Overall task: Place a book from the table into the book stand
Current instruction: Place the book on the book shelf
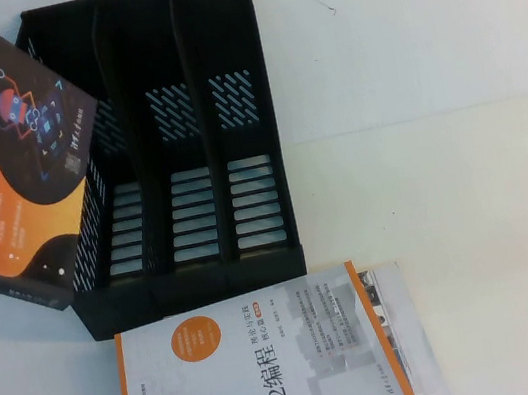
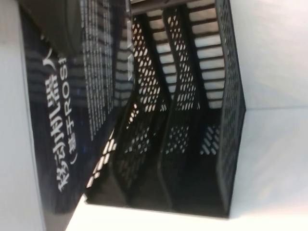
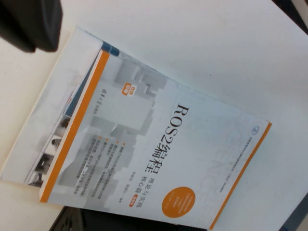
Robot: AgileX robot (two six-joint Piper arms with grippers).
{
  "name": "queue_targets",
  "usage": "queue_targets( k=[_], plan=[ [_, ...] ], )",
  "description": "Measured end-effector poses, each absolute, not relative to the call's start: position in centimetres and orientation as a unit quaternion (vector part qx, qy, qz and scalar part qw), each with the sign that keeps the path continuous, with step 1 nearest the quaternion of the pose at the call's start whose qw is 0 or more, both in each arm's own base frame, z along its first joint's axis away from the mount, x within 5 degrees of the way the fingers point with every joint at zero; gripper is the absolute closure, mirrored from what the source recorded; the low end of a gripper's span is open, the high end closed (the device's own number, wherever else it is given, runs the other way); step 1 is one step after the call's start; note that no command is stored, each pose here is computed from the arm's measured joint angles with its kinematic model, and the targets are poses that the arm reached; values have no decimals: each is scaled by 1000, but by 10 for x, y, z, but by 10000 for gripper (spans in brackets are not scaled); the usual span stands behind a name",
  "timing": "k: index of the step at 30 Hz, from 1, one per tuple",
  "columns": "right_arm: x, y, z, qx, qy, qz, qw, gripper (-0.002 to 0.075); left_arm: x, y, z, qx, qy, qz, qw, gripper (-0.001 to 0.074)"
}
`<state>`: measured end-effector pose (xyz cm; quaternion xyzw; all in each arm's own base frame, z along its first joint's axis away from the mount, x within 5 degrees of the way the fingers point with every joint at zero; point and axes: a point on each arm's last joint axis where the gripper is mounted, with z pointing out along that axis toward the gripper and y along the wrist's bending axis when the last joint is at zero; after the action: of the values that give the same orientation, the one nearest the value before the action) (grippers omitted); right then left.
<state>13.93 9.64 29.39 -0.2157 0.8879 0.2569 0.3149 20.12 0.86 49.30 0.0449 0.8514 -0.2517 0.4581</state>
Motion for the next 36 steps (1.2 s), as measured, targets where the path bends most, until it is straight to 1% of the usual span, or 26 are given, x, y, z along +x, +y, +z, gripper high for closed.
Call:
queue_targets(
  k=[2,9,14,18,26,36],
  plan=[
    [139,96,294,-216,888,257,315,722,215,14,490,39,855,-257,449,617],
    [139,96,294,-223,886,254,317,722,278,39,453,-3,872,-278,404,617],
    [139,96,294,-224,886,254,317,722,305,49,431,-16,877,-282,389,618],
    [139,96,294,-224,886,254,317,722,322,43,423,-10,874,-277,400,618],
    [139,96,294,-224,886,254,317,722,344,22,421,-4,856,-254,450,618],
    [139,96,294,-224,886,255,317,722,371,0,388,30,882,-231,411,618]
  ],
)
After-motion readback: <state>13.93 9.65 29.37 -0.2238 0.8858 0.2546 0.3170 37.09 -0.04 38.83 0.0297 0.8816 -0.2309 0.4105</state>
